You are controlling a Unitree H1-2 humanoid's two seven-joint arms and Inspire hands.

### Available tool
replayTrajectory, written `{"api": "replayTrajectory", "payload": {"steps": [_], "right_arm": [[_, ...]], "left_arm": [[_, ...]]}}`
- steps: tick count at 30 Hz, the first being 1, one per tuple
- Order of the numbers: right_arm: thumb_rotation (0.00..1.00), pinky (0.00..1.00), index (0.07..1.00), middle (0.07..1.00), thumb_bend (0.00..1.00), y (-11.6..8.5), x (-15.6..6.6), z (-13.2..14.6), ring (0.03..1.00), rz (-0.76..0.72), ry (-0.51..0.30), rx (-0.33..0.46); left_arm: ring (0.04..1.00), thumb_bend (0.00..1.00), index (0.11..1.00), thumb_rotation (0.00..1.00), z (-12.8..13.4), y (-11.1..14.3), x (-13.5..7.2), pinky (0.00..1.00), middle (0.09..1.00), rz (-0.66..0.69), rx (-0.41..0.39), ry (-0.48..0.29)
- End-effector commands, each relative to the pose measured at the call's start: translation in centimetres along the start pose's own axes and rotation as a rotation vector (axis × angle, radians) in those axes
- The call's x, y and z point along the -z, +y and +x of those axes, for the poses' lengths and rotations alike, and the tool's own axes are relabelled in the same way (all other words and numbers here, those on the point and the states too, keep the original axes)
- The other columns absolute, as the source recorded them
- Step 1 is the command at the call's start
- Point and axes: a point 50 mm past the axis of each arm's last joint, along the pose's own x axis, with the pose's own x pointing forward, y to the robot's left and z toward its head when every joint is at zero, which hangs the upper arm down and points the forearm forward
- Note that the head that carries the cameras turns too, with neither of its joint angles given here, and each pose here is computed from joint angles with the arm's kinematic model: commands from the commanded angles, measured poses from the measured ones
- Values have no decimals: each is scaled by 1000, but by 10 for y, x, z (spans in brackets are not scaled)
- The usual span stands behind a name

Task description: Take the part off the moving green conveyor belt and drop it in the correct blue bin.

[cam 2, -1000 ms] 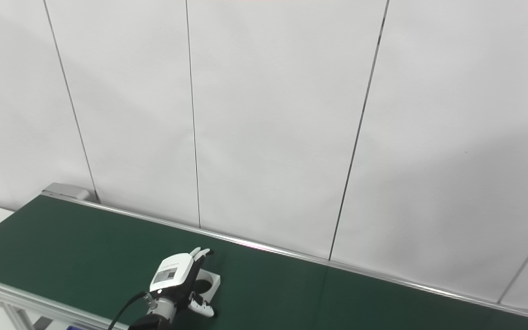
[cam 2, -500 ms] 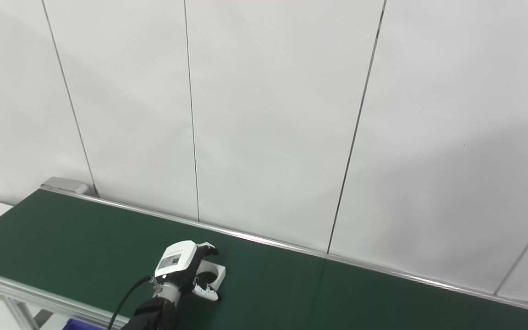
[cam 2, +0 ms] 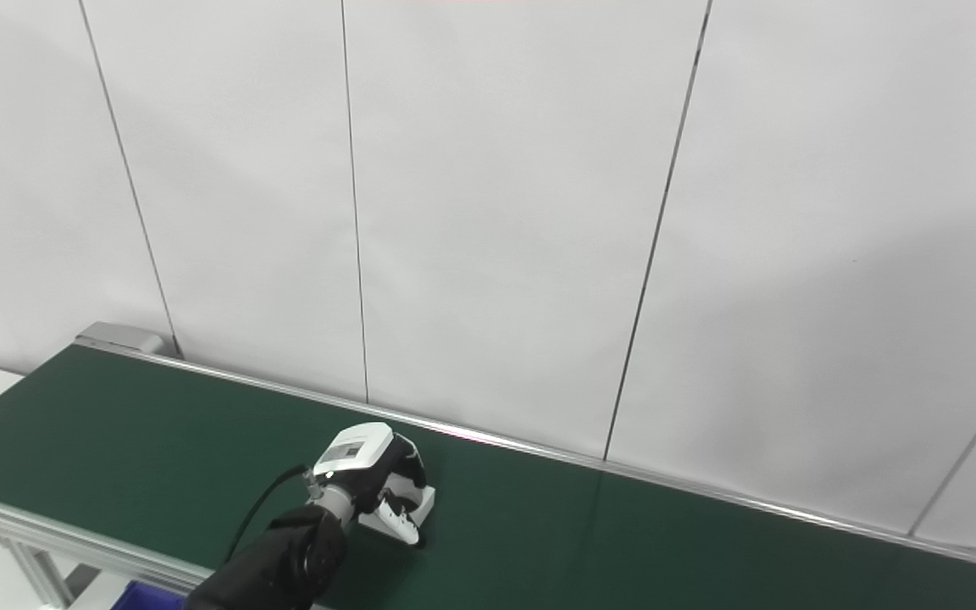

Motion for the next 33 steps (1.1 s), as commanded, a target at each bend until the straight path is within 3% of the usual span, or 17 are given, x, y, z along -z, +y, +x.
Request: {"api": "replayTrajectory", "payload": {"steps": [1, 8, 14, 21, 24, 33], "right_arm": [[206, 782, 926, 899, 809, -4, -12, 5, 860, 5, -44, 36], [203, 784, 928, 902, 808, -3, -14, 7, 862, 19, -47, 38], [201, 785, 932, 904, 810, -3, -13, 8, 861, 18, -47, 35], [201, 781, 936, 908, 809, -5, -13, 10, 865, 8, -43, 31], [191, 779, 934, 904, 809, -5, -12, 10, 861, 6, -45, 32], [171, 789, 933, 907, 807, -6, -16, 9, 864, 10, -44, 32]], "left_arm": [[439, 498, 480, 0, 2, 2, 4, 404, 541, 37, 43, 26], [428, 497, 489, 0, -4, 17, 11, 387, 533, 30, 12, 6], [383, 498, 522, 0, -26, 52, 13, 333, 482, -17, -172, -102], [347, 488, 532, 0, -62, 88, 2, 224, 443, -117, -303, -201], [396, 497, 490, 0, -80, 97, -4, 183, 490, -142, -349, -257], [412, 500, 488, 0, -129, 99, -6, 158, 489, -242, -382, -345]]}}
